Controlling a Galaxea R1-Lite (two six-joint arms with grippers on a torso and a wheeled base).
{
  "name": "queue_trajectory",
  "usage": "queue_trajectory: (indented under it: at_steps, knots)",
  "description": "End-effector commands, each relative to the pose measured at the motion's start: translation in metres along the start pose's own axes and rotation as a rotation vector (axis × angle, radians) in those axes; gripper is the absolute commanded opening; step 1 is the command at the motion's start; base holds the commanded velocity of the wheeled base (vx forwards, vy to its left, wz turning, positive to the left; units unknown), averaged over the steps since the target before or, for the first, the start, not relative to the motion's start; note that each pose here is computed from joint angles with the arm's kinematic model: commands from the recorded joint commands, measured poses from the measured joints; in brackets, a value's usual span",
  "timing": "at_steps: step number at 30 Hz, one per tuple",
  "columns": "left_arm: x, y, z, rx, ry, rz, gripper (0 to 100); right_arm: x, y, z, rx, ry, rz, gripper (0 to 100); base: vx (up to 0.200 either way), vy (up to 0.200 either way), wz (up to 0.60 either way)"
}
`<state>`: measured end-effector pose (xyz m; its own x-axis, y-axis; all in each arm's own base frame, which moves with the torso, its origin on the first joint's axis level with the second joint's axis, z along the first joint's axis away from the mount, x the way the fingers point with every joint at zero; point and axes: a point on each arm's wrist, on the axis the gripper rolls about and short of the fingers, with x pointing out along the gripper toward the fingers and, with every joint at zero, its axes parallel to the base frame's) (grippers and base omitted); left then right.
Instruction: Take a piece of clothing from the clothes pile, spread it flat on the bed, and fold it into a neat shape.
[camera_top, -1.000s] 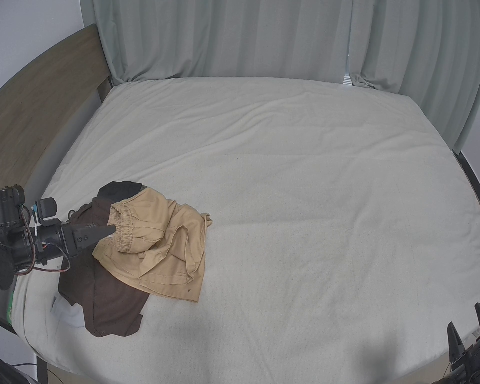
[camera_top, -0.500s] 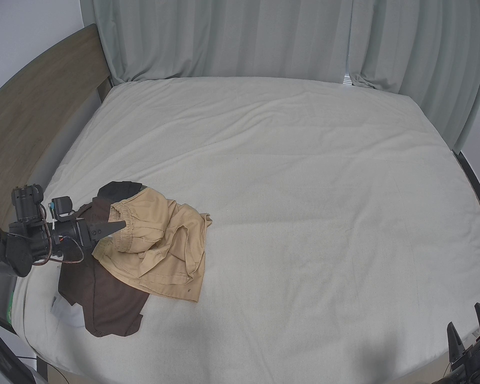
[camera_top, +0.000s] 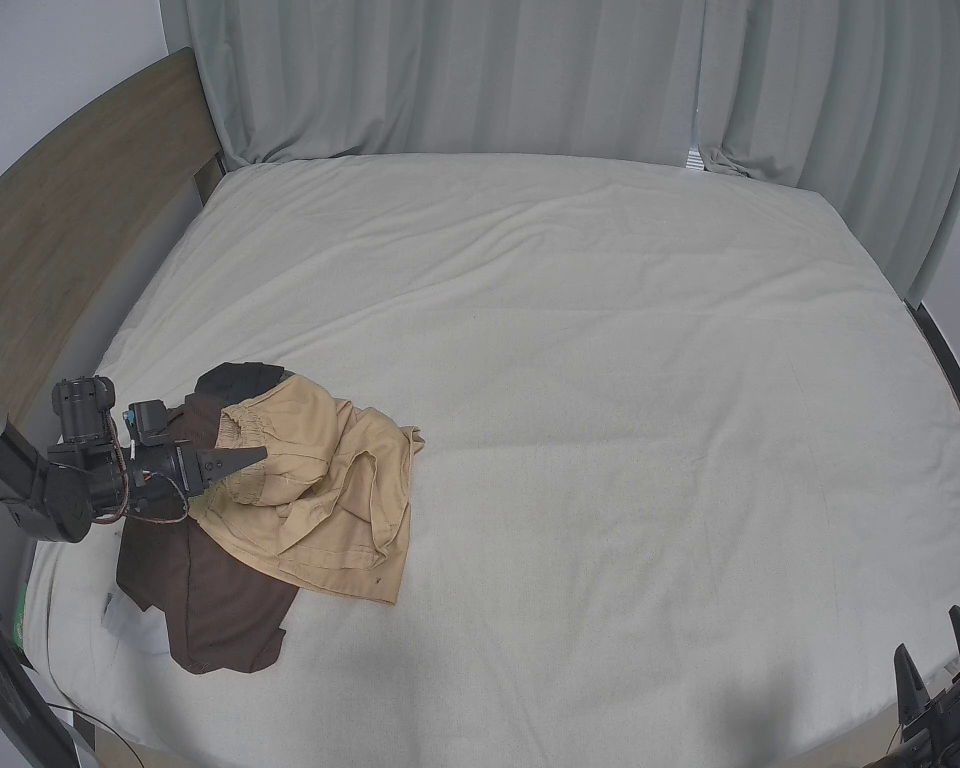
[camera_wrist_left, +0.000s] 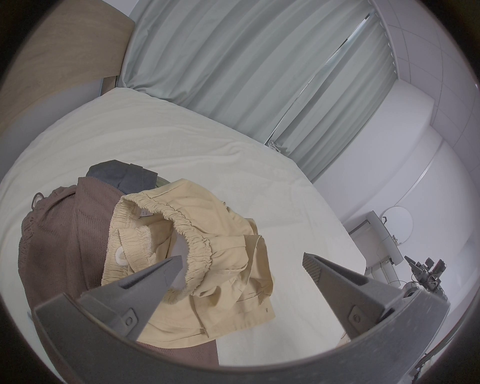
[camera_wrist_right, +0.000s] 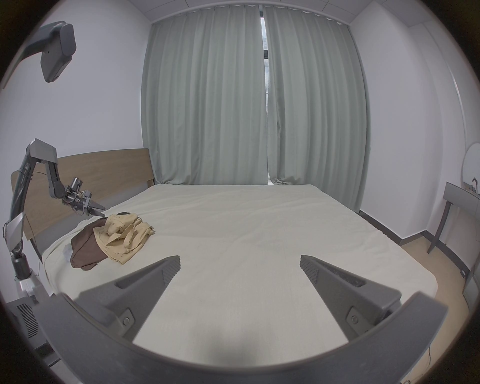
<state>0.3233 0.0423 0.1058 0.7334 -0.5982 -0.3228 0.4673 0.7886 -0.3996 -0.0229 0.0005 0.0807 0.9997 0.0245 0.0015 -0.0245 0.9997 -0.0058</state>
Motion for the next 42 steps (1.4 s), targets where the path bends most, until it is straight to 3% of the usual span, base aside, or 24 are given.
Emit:
queue_trajectory:
  at_steps: [1,12,23,33,34,42]
  knots:
    - [0.011,0.012,-0.005,-0.019,0.018,0.004,100,0.0,0.0,-0.005,0.0,0.001,0.0,100,0.0,0.0,0.0]
    - [0.03,0.026,-0.006,-0.022,0.028,-0.002,100,0.0,0.0,-0.005,0.0,0.001,0.0,100,0.0,0.0,0.0]
    - [0.053,0.013,-0.01,-0.002,0.056,-0.059,100,0.0,0.0,-0.005,0.0,0.001,0.002,100,0.0,0.0,0.0]
    - [0.06,0.017,-0.017,0.0,0.061,-0.059,100,0.0,0.0,-0.005,0.0,0.001,0.0,100,0.0,0.0,0.0]
    - [0.06,0.018,-0.017,0.004,0.056,-0.058,0,0.0,0.0,-0.005,0.0,0.001,0.0,100,0.0,0.0,0.0]
    - [0.061,0.021,-0.021,0.001,0.058,-0.055,0,0.0,0.0,-0.005,0.0,0.001,0.0,100,0.0,0.0,0.0]
